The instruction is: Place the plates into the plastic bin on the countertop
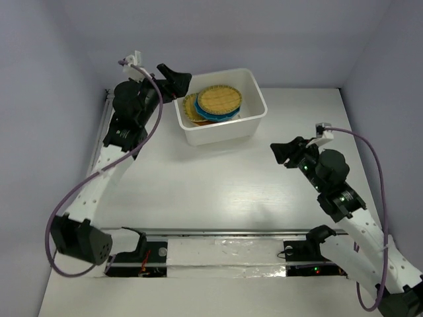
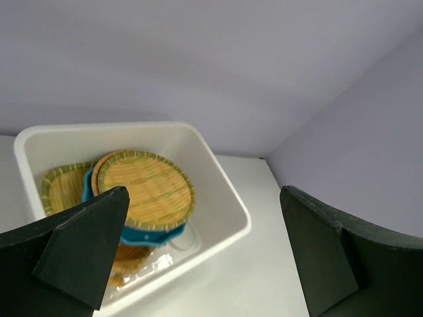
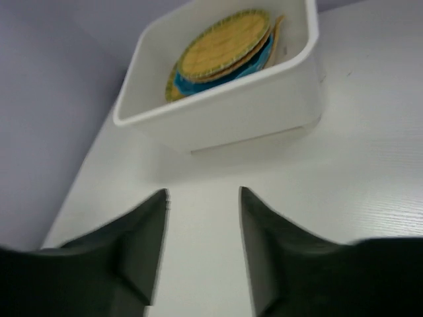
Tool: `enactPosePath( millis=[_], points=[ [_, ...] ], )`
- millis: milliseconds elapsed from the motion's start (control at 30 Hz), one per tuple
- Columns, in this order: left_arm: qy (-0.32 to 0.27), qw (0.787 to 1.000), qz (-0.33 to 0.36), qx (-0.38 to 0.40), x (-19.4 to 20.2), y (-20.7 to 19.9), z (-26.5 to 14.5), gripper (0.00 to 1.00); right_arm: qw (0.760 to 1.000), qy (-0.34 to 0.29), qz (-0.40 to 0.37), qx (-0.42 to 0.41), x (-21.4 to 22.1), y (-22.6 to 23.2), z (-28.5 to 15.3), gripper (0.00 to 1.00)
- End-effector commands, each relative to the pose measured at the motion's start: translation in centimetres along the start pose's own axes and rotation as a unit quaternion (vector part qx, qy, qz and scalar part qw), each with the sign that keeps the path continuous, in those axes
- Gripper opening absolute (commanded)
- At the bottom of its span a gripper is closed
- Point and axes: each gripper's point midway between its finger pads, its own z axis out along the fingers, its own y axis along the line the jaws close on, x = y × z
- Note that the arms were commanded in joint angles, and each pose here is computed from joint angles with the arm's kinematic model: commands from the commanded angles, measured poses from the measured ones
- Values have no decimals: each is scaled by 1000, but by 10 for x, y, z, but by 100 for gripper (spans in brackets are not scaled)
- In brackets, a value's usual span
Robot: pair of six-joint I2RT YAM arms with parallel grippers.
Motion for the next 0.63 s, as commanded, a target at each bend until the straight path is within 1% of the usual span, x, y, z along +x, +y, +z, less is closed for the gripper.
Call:
enactPosePath(
  millis=[0,33,67,100,133,167,200,233,267,367,500,600],
  points=[
    [13,999,34,5,8,-1,-38,99,995,-92,-16,28,-56,3,-27,56],
    [25,999,41,-8,23,11,-49,99,995,-100,-11,26,-59,3,-31,66],
    [4,999,47,3,11,2,-70,99,994,-108,-7,28,-61,3,-35,77],
    [-6,999,51,-5,10,5,-80,99,992,-119,-3,39,-65,-1,-38,96],
    [1,998,56,-17,23,16,-90,99,990,-131,-1,45,-70,-3,-44,100],
    [-10,998,62,-27,22,20,-108,99,987,-145,0,67,-77,-10,-49,100],
    [-25,997,63,-20,13,14,-116,99,987,-142,0,69,-76,-11,-50,100],
    [-18,997,66,-30,22,22,-123,99,984,-154,3,86,-80,-17,-53,100],
    [-31,997,72,-28,16,19,-136,99,983,-158,4,94,-82,-19,-55,100],
    [-30,996,78,-33,24,24,-153,99,983,-157,1,100,-82,-21,-55,100],
    [-18,995,86,-44,32,31,-161,99,980,-159,-5,122,-87,-27,-61,100],
    [-15,995,89,-45,34,33,-163,99,977,-174,2,126,-97,-25,-71,100]
  ],
)
